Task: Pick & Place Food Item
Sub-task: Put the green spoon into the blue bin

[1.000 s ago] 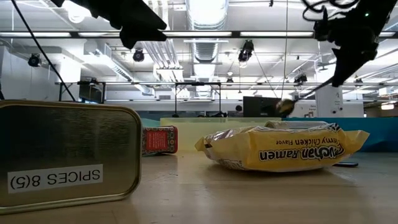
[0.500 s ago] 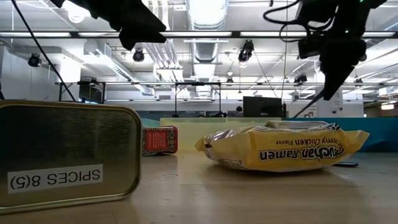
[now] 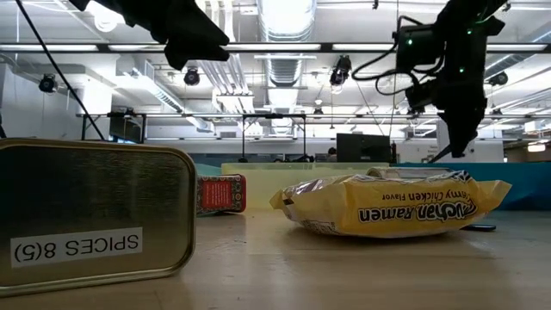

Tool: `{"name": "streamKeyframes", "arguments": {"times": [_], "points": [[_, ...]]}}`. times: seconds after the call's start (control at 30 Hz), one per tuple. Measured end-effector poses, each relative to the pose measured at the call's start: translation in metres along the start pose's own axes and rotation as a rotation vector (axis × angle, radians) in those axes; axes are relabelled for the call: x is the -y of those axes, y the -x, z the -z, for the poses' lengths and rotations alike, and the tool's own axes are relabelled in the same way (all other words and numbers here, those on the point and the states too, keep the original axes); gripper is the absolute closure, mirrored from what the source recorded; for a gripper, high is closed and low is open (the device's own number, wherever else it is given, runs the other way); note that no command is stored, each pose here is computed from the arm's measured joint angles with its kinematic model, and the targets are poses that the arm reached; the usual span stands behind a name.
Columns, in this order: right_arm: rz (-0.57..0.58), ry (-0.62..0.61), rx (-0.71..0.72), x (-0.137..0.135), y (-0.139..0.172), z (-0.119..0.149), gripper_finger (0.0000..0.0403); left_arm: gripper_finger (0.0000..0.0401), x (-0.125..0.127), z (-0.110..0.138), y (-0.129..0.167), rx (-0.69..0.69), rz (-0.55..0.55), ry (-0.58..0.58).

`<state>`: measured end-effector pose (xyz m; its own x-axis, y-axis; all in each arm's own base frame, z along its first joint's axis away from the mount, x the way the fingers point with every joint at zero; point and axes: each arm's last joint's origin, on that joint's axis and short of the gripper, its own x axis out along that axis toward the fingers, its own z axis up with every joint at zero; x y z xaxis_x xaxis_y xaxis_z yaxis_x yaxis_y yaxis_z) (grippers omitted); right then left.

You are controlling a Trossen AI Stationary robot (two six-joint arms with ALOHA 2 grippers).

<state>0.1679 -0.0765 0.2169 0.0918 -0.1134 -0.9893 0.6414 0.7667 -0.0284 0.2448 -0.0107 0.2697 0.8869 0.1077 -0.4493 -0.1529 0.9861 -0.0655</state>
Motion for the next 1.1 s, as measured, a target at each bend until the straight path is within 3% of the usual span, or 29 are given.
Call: {"name": "streamKeyframes", "arguments": {"times": [0.43,0.73,1.1], "points": [[-0.122,0.016,-0.193,0.000,-0.026,-0.003,0.0392,0.0208,0.000,0.001,0.000,-0.008,-0.001,-0.005],[-0.094,-0.012,-0.350,0.002,-0.053,-0.010,0.0392,0.0208,0.000,0.001,0.000,-0.008,-0.001,-0.004],[-0.091,0.000,-0.358,0.000,-0.063,-0.017,0.0392,0.0208,0.000,0.001,0.000,-0.008,-0.001,-0.004]]}}
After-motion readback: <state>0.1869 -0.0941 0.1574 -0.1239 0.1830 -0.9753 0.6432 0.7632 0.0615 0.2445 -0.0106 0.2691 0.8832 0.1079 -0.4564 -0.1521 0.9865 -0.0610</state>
